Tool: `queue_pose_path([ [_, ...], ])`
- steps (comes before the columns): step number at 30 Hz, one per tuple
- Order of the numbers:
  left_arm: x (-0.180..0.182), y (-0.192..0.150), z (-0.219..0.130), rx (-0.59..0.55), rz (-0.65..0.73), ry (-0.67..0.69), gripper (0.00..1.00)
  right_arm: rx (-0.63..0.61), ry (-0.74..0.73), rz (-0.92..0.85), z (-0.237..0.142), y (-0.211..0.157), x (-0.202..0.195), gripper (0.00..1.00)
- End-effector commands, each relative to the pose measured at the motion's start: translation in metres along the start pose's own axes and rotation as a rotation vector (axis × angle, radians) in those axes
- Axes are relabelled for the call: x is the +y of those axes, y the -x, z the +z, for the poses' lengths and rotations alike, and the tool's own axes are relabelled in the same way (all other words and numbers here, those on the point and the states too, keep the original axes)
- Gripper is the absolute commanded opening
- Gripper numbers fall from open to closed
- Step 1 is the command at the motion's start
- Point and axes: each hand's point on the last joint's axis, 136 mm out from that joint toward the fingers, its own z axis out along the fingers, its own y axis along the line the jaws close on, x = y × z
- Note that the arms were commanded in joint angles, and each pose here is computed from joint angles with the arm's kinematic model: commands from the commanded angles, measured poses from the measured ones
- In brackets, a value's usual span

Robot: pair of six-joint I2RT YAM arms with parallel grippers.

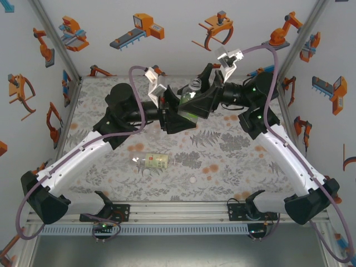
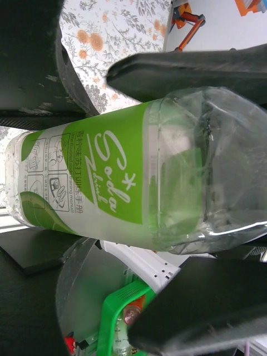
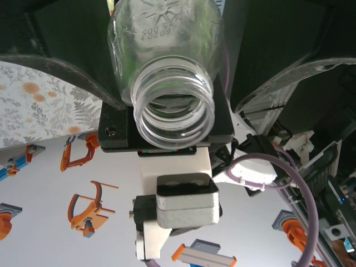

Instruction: Screw on the bottle caps

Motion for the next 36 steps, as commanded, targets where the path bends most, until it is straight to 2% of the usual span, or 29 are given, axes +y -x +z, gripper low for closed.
queue_pose_path([
  [1, -0.017, 0.03, -0.005, -0.07, 0.078, -0.015, 0.42, -0.003, 0.026, -0.068, -0.001, 0.009, 0.018, 0.61],
  [3, -0.017, 0.031, -0.004, -0.074, 0.077, -0.018, 0.45, -0.006, 0.025, -0.073, -0.001, 0.009, 0.019, 0.53],
  [7, -0.018, 0.035, -0.002, -0.096, 0.076, -0.018, 0.63, -0.025, 0.016, -0.085, -0.001, 0.013, 0.02, 0.39],
  [11, -0.017, 0.035, 0.0, -0.118, 0.072, -0.024, 0.83, -0.038, 0.019, -0.09, 0.001, 0.016, 0.023, 0.34],
  [15, -0.014, 0.033, 0.004, -0.118, 0.063, -0.028, 0.87, -0.055, 0.024, -0.1, 0.005, 0.021, 0.024, 0.29],
  [18, -0.013, 0.031, 0.006, -0.116, 0.06, -0.035, 0.87, -0.066, 0.025, -0.105, 0.007, 0.024, 0.025, 0.26],
  [23, -0.013, 0.028, 0.01, -0.104, 0.052, -0.062, 0.8, -0.077, 0.026, -0.111, 0.01, 0.028, 0.026, 0.25],
  [25, -0.013, 0.026, 0.01, -0.096, 0.049, -0.067, 0.73, -0.08, 0.029, -0.115, 0.01, 0.029, 0.027, 0.25],
  [28, -0.015, 0.026, 0.011, -0.092, 0.05, -0.074, 0.68, -0.08, 0.033, -0.116, 0.011, 0.03, 0.029, 0.25],
  [32, -0.018, 0.028, 0.009, -0.096, 0.058, -0.081, 0.52, -0.075, 0.029, -0.107, 0.011, 0.028, 0.028, 0.25],
  [33, -0.018, 0.028, 0.009, -0.094, 0.059, -0.081, 0.49, -0.073, 0.026, -0.104, 0.011, 0.027, 0.027, 0.26],
  [34, -0.018, 0.028, 0.008, -0.094, 0.063, -0.079, 0.47, -0.074, 0.017, -0.102, 0.01, 0.027, 0.027, 0.33],
  [35, -0.019, 0.028, 0.008, -0.092, 0.065, -0.079, 0.46, -0.077, 0.011, -0.105, 0.009, 0.028, 0.028, 0.41],
  [36, -0.018, 0.026, 0.007, -0.088, 0.065, -0.071, 0.45, -0.077, -0.001, -0.107, 0.008, 0.028, 0.027, 0.57],
])
